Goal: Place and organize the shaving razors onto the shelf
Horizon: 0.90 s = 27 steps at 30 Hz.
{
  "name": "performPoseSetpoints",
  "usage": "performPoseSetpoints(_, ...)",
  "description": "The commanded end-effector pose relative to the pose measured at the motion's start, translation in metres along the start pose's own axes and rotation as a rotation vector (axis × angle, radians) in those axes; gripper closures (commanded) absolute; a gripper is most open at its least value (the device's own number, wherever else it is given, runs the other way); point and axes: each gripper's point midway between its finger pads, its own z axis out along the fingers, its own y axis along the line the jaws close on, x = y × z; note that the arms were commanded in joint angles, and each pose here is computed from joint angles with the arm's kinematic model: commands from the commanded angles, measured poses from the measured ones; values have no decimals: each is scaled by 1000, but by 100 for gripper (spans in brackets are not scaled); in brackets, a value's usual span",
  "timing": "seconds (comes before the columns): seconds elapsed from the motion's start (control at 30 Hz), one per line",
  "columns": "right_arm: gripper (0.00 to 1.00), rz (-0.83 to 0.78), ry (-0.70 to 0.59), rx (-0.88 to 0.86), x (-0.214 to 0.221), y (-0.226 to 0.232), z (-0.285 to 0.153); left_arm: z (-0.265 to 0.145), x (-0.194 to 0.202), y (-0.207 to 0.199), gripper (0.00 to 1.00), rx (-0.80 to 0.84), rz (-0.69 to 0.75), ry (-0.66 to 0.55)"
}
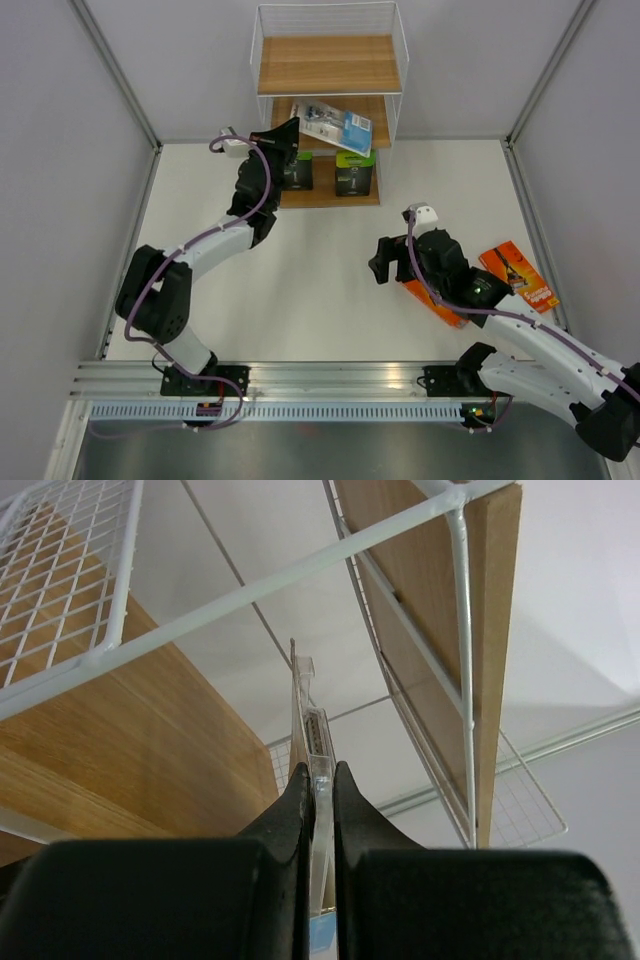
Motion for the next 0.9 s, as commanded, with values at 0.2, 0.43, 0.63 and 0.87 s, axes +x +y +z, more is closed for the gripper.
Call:
performPoseSetpoints(0.2,2,-23,-68,-19,-35,10,-6,12,5,-6,98,-39,-25,-130)
performPoseSetpoints(0.43,2,-39,-149,-7,-67,9,-24,16,9,6,98,-78,-40,-175)
performPoseSetpoints(0.63,2,-45,-127,-4,-64,9,-21,24,0,3,98,-85,-94,-252)
performPoseSetpoints(0.87,2,-62,-129,11,-66,5,-20,38,25,6,98,-119,-39,-160)
